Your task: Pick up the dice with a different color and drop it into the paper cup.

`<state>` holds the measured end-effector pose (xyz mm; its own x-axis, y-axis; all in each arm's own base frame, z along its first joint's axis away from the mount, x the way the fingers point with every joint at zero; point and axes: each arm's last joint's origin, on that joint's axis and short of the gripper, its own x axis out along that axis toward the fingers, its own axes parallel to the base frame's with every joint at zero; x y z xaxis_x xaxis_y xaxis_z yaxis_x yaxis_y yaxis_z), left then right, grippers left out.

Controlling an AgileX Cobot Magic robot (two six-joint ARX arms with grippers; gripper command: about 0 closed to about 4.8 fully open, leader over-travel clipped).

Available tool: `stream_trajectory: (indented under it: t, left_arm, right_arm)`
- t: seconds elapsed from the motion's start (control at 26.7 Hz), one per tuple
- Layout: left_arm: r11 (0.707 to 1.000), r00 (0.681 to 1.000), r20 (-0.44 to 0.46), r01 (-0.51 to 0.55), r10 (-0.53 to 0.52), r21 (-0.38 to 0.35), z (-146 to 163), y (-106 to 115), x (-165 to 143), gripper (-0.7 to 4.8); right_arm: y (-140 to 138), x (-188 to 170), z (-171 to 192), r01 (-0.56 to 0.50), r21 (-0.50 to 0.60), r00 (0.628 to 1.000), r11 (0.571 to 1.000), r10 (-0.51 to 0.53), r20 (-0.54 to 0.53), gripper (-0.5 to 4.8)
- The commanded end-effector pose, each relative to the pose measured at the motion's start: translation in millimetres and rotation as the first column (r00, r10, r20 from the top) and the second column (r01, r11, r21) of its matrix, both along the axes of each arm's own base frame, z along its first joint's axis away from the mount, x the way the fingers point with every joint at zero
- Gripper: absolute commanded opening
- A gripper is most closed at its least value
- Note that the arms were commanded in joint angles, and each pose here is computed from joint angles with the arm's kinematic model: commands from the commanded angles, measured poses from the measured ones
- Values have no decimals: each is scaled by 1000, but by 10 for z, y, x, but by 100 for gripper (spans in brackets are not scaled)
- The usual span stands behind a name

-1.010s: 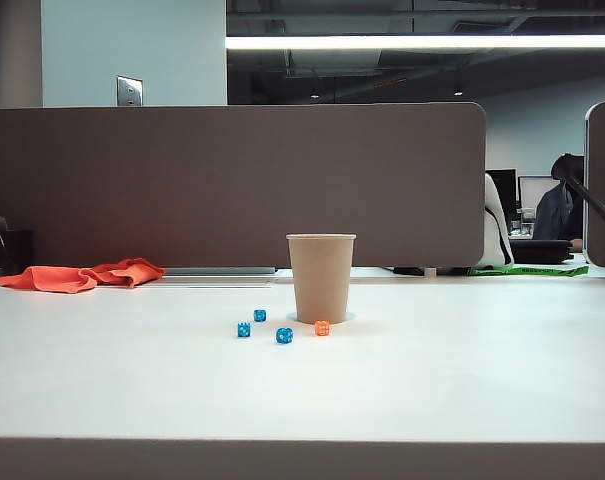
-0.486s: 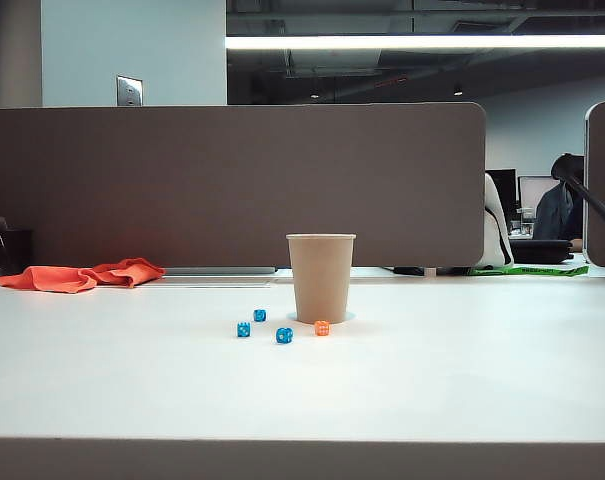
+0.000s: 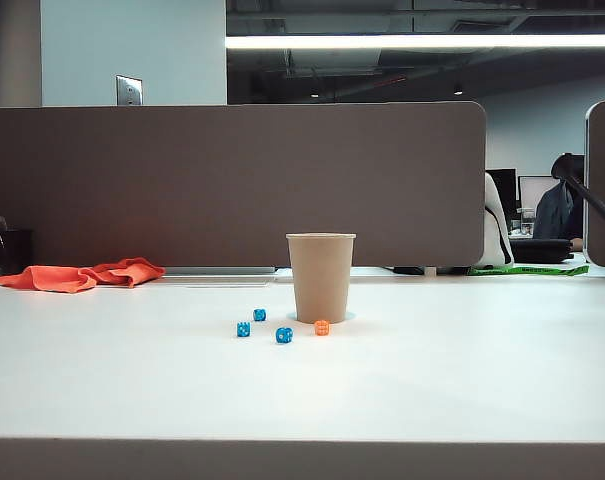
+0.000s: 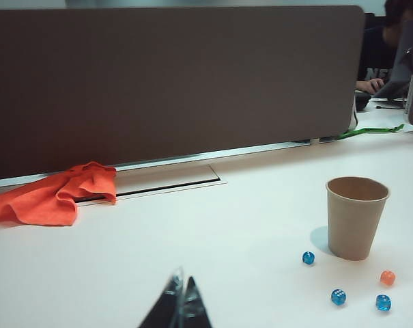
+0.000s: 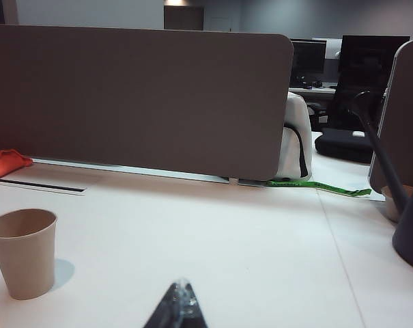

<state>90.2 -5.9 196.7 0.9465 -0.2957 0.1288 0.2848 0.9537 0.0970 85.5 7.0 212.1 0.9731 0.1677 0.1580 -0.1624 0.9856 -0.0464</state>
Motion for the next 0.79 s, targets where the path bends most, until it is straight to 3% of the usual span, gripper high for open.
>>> stream_trajectory:
  t: [0.04, 0.37, 0.79]
  left_arm:
    - [999, 998, -41, 42, -42, 7, 76, -13, -6, -6]
    - [978, 973, -141, 193, -181, 76, 374, -120, 163, -6]
    - [964, 960, -158, 247, -229, 102, 531, -448, 398, -6]
  right_arm:
    - [-2, -66, 101, -2, -9, 997, 1000, 1, -79, -2]
    - [15, 49, 424, -41, -12, 975, 999, 37, -221, -1]
    - [233, 422, 788, -159, -24, 926, 987, 141, -351, -2]
